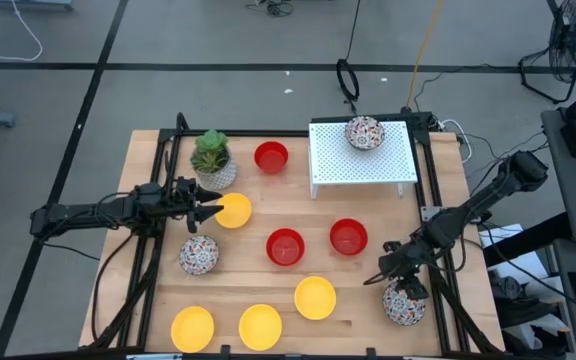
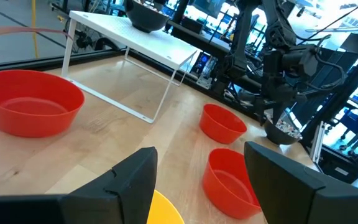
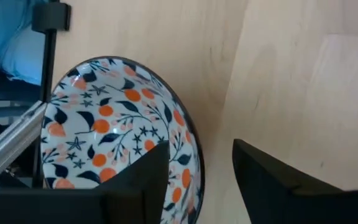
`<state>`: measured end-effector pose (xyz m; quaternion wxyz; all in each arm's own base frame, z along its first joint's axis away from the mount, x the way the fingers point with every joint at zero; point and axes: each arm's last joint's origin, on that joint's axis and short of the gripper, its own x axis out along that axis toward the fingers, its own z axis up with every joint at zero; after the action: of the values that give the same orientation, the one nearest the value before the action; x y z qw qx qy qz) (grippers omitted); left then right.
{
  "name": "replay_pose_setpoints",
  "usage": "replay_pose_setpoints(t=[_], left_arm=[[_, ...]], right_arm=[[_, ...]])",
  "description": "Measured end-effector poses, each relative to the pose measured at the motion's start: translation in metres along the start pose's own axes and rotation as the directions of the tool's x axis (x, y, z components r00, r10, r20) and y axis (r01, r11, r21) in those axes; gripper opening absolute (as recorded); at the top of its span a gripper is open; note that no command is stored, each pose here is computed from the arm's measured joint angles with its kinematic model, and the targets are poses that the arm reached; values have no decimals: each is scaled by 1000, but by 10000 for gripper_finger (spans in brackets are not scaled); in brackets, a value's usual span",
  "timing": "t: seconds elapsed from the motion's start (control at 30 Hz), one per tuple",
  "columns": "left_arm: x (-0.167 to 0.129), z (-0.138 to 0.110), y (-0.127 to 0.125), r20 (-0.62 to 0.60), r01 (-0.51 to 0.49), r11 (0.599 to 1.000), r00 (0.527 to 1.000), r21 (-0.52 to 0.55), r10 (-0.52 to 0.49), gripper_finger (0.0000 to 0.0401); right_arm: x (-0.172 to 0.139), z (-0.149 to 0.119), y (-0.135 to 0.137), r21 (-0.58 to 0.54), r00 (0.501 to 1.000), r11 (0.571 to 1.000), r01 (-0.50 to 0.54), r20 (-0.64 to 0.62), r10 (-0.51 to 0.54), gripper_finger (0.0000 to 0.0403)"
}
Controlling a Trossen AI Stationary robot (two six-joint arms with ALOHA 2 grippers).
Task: Pick & Place Mini bowls
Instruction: Stack the black patterned bowl on top of the black patterned bowl on the shelf
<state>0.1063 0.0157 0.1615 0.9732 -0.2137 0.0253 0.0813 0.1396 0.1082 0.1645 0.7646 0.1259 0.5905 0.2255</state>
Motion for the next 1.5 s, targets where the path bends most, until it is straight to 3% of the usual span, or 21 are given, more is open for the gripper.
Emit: replay_pose_setpoints(t=[0.4,0.73,0.93,1.03,1.13,1.3,1.4,1.5], left_arm=[[0,0,0,0,0,1000,1000,0,0,244],[0,0,0,1,0,1000,1000,0,0,244],[0,0,0,0,0,1000,1000,0,0,244],[0,0,0,0,0,1000,1000,0,0,244],[0,0,0,0,0,1000,1000,0,0,244],[0,0,0,0,0,1000,1000,0,0,244],[0,0,0,0,0,1000,1000,0,0,244],[0,0,0,0,0,1000,1000,0,0,244]], right_arm=[[0,5,3,-19,998,999,-37,49,38,12],[-5,20,15,-88,966,982,-165,189,179,4],[-25,32,26,-228,877,946,-231,371,304,2],[-41,40,26,-256,799,944,-209,512,316,2],[-60,48,18,-198,705,969,-145,666,242,1],[-98,64,-1,-108,589,989,-106,794,150,1],[-126,74,-10,-83,558,993,-81,822,114,1],[-154,81,-19,-7,560,1000,-18,829,15,1]])
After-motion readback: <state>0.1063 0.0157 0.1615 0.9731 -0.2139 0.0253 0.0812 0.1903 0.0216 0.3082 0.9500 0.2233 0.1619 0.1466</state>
